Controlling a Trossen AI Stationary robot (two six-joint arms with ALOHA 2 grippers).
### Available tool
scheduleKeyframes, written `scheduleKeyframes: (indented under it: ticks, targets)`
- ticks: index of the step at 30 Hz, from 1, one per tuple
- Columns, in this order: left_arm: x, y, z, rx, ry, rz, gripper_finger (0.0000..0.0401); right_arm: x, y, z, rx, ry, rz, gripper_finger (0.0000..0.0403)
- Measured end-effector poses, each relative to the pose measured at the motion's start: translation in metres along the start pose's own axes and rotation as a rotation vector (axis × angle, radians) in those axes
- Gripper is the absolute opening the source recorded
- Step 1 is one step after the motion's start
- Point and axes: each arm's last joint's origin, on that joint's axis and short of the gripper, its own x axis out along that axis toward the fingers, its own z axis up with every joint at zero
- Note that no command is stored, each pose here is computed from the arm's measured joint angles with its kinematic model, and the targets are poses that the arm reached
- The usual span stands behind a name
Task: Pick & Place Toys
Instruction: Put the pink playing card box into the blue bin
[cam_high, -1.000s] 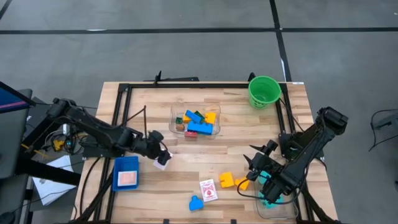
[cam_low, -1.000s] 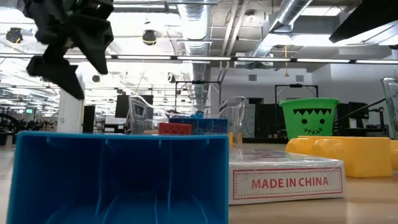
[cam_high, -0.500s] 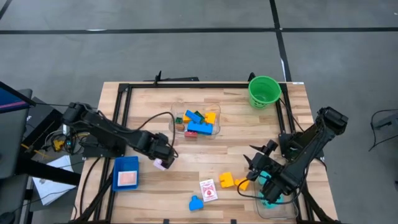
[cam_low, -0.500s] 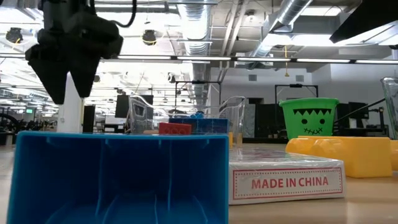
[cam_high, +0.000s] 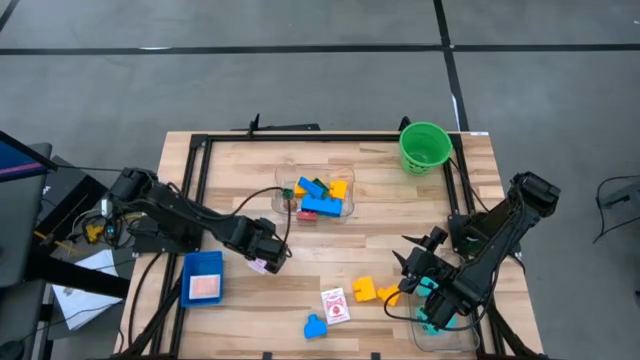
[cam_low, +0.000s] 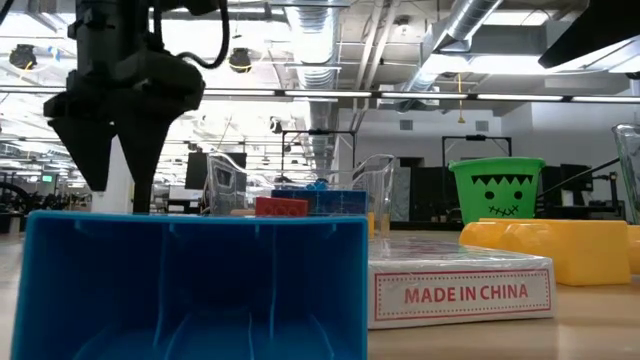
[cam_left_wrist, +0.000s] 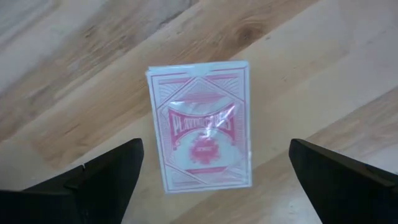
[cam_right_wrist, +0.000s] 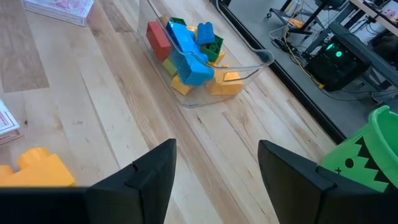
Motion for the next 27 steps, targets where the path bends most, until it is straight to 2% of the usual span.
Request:
scheduleKeyframes:
  ticks: [9, 16, 27]
  targets:
    - [0.020, -0.005, -0.006, 0.045, 0.036, 0.082, 0.0400, 0.000, 0.000, 0.000, 0.000, 0.008, 0.001, 0.0218]
    - [0.027, -0.009, -0.008, 0.046, 0.031, 0.051, 0.0400, 0.000, 0.000, 0.000, 0.000, 0.009, 0.001, 0.0218]
    - [0.046, 0.003, -0.013, 0.033, 0.035, 0.043, 0.0400, 0.000, 0.000, 0.000, 0.000, 0.011, 0.002, 0.0218]
